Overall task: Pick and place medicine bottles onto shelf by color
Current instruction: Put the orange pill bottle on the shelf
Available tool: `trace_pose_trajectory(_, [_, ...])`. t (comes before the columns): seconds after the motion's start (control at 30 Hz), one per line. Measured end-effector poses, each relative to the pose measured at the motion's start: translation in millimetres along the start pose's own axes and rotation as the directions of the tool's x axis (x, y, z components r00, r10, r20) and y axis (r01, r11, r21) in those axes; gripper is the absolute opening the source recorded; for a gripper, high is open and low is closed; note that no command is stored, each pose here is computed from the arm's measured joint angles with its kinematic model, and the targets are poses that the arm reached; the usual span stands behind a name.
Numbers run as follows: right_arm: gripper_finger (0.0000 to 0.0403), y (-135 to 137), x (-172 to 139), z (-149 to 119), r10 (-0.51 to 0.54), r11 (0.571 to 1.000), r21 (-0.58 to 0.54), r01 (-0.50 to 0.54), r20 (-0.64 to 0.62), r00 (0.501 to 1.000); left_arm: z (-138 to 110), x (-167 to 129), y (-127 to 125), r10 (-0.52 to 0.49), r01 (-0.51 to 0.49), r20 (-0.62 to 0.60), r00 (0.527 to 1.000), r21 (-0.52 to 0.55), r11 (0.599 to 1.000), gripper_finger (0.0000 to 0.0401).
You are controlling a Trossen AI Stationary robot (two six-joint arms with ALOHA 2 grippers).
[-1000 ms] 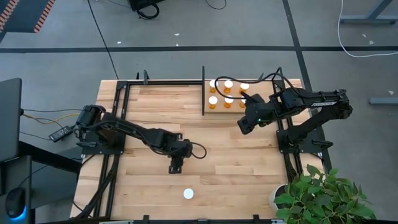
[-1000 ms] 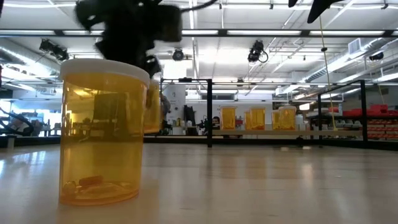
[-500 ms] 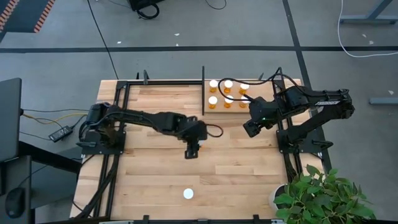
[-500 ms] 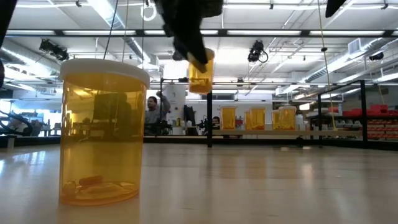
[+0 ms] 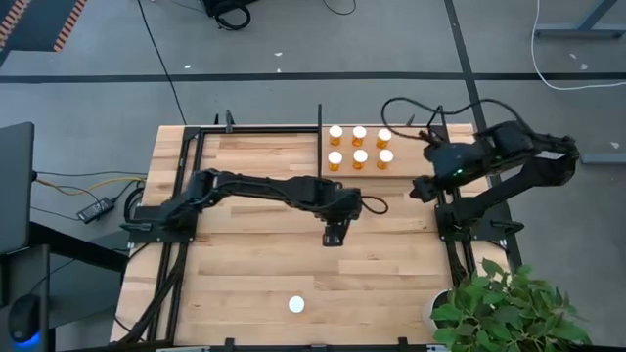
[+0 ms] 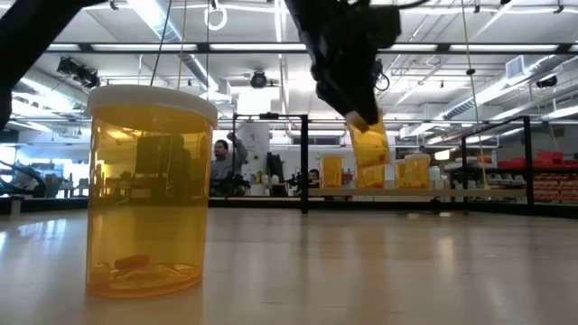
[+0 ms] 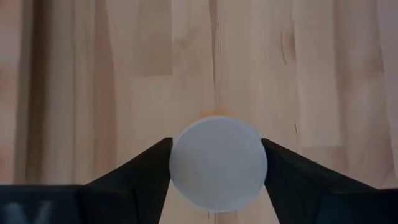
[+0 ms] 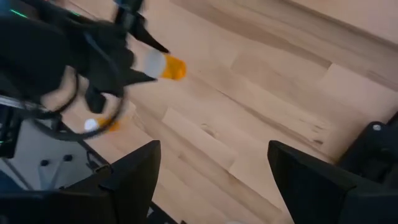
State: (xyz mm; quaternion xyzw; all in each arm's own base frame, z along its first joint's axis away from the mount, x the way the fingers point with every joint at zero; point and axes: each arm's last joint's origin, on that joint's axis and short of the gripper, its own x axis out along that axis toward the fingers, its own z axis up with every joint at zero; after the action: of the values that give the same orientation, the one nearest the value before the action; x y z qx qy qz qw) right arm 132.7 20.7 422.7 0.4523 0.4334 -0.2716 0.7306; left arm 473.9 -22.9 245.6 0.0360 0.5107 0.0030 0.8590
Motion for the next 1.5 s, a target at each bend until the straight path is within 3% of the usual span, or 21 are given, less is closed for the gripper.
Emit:
trace_pose_trajectory(0.23, [0.0303,-10.0,-10.8,-1.9,0.040,0.999,-0.016,-0.040,0.022,0.999,5.9,31.8,3.0,0.004,-0.004,-0.012,1.000,-0.004,1.000,0.0220])
trace_pose_trajectory(0.63, [0.0303,-8.7,-9.5,-1.6,0.035,0.998,-0.059,-0.034,0.021,0.999,8.5,62.1,7.3,0.012,-0.012,0.036,0.999,-0.011,1.000,0.0230])
trace_pose_trajectory(0.8, [0.0303,-6.9,-7.6,-1.2,0.028,0.998,-0.062,-0.027,0.019,0.999,8.1,63.2,7.7,0.013,-0.013,0.033,0.999,0.003,1.000,0.0226])
trace_pose_trajectory(1.27, [0.0303,-6.9,-7.3,0.0,0.014,0.999,-0.053,-0.011,0.057,0.998,-1.1,62.4,8.3,0.010,-0.010,-0.062,0.998,0.000,1.000,0.0285])
trace_pose_trajectory(1.5, [0.0303,-3.7,-2.6,2.3,-0.021,0.996,-0.085,0.030,0.106,0.994,-4.0,31.1,14.3,0.012,-0.011,-0.121,0.993,0.014,1.000,0.0282])
